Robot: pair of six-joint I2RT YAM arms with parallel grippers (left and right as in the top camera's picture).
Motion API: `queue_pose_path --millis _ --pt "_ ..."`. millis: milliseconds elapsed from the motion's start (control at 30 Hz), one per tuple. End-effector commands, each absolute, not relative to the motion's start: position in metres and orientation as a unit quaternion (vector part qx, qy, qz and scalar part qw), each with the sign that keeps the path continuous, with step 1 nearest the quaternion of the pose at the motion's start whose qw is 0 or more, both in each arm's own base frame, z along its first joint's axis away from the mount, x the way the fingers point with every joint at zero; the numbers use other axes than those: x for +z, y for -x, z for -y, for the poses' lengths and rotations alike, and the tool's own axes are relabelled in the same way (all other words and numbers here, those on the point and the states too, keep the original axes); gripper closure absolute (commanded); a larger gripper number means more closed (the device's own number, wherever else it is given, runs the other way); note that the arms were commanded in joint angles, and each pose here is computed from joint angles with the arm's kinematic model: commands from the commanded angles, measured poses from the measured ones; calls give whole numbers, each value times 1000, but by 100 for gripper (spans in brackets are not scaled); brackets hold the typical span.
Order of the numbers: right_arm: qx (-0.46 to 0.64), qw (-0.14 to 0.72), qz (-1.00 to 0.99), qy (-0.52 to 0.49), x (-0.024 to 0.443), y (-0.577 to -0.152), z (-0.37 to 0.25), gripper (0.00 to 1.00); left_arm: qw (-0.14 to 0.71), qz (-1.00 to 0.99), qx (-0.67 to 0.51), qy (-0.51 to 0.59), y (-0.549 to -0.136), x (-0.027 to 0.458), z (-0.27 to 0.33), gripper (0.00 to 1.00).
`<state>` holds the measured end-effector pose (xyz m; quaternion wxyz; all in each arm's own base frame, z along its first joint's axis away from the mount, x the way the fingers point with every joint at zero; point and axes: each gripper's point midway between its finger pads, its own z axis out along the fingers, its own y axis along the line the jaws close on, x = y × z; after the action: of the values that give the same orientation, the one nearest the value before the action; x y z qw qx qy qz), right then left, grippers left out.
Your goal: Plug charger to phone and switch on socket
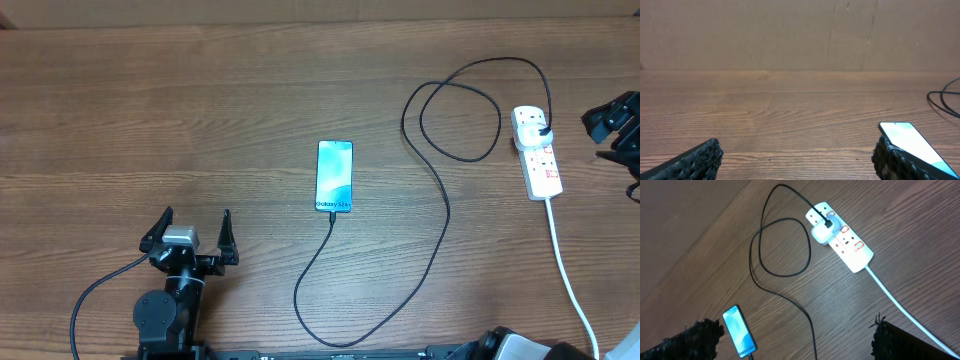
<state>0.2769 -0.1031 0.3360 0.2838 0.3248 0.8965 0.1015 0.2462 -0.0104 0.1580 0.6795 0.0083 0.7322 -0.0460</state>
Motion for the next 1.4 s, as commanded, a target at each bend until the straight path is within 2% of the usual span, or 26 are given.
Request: queue_pose_path --millis 0,1067,1367 --pt "97 296 -894 -323 343 -278 104 0 682 -730 -36 -16 -246 159 9 0" --pt "96 297 -893 -325 343 -278 105 0 682 -730 -35 -16 -246 159 9 0" --pt "73 391 -867 -300 374 -283 111 0 682 -730 -35 -16 -246 159 9 0"
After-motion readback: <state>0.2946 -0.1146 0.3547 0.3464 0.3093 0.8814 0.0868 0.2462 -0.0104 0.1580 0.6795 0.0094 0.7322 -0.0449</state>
